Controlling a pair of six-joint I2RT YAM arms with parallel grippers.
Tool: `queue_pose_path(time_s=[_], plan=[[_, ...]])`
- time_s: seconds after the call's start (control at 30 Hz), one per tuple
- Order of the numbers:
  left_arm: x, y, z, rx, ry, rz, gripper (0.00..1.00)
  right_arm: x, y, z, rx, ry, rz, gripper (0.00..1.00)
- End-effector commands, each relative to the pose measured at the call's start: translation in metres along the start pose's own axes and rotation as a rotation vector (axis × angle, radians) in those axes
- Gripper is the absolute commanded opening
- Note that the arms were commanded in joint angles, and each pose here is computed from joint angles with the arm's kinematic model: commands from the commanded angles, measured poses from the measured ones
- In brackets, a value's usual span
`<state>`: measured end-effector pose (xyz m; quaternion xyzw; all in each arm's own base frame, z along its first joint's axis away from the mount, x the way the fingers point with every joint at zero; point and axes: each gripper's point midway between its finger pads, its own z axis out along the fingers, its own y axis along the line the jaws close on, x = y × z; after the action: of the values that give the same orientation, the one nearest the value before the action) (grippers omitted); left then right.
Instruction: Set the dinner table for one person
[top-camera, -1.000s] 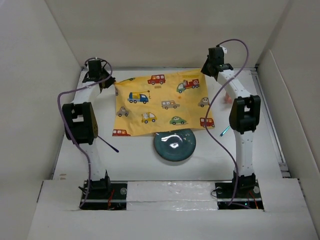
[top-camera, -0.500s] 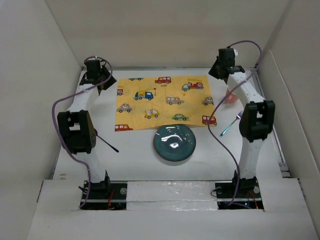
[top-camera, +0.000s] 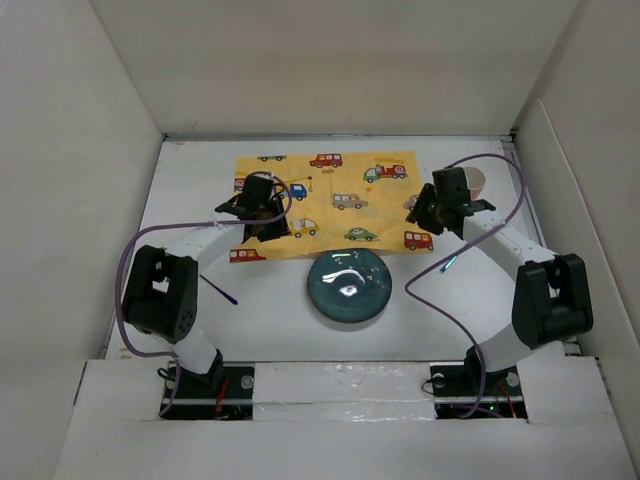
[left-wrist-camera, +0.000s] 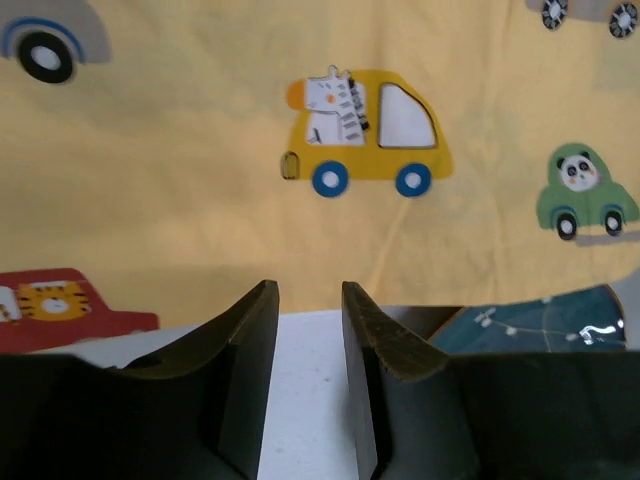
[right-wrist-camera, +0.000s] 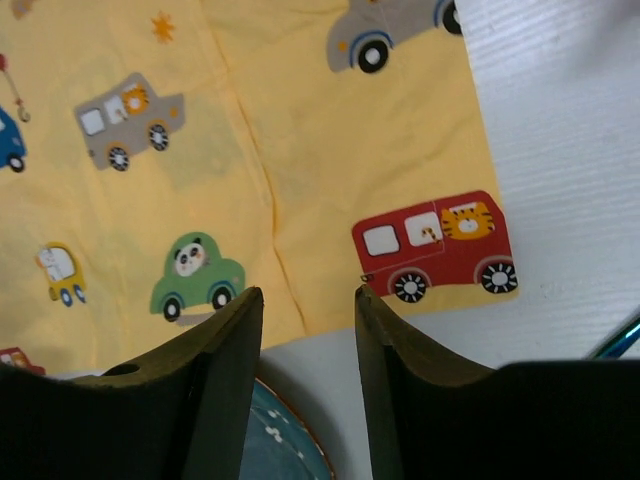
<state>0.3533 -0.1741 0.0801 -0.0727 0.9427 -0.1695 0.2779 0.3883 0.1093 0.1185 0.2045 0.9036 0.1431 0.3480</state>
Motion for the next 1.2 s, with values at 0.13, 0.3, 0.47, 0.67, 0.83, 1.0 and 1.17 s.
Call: queue_pose_path(time_s=[0.13,0.3,0.47,0.67,0.83,1.0,1.17], plan=[[-0.014,-0.008,-0.003,0.026,-0.015,-0.015,0.31,0.044,0.003,0.012,-0.003,0.149,-0.012,0.47],[0.004,-0.015,-0.028,0.127,-0.035,-0.011,0.30,0.074,0.028,-0.020,-0.230,0.150,-0.039,0.49],[0.008,-0.017,-0.023,0.142,-0.007,0.003,0.30,0.128,0.015,-0.018,-0.226,0.301,-0.107,0.50],[-0.024,-0.037,-0.016,0.179,-0.053,0.026,0.30,0.158,0.027,-0.010,-0.264,0.397,-0.212,0.42],[-0.037,-0.042,-0.008,0.172,-0.062,0.034,0.30,0.199,0.022,-0.029,-0.278,0.502,-0.289,0.26],[-0.042,-0.038,-0.003,0.146,-0.076,0.038,0.31,0.218,-0.001,-0.061,-0.243,0.609,-0.397,0.20],[-0.047,-0.039,0.000,0.133,-0.078,0.043,0.31,0.231,0.001,-0.088,-0.251,0.679,-0.444,0.31]])
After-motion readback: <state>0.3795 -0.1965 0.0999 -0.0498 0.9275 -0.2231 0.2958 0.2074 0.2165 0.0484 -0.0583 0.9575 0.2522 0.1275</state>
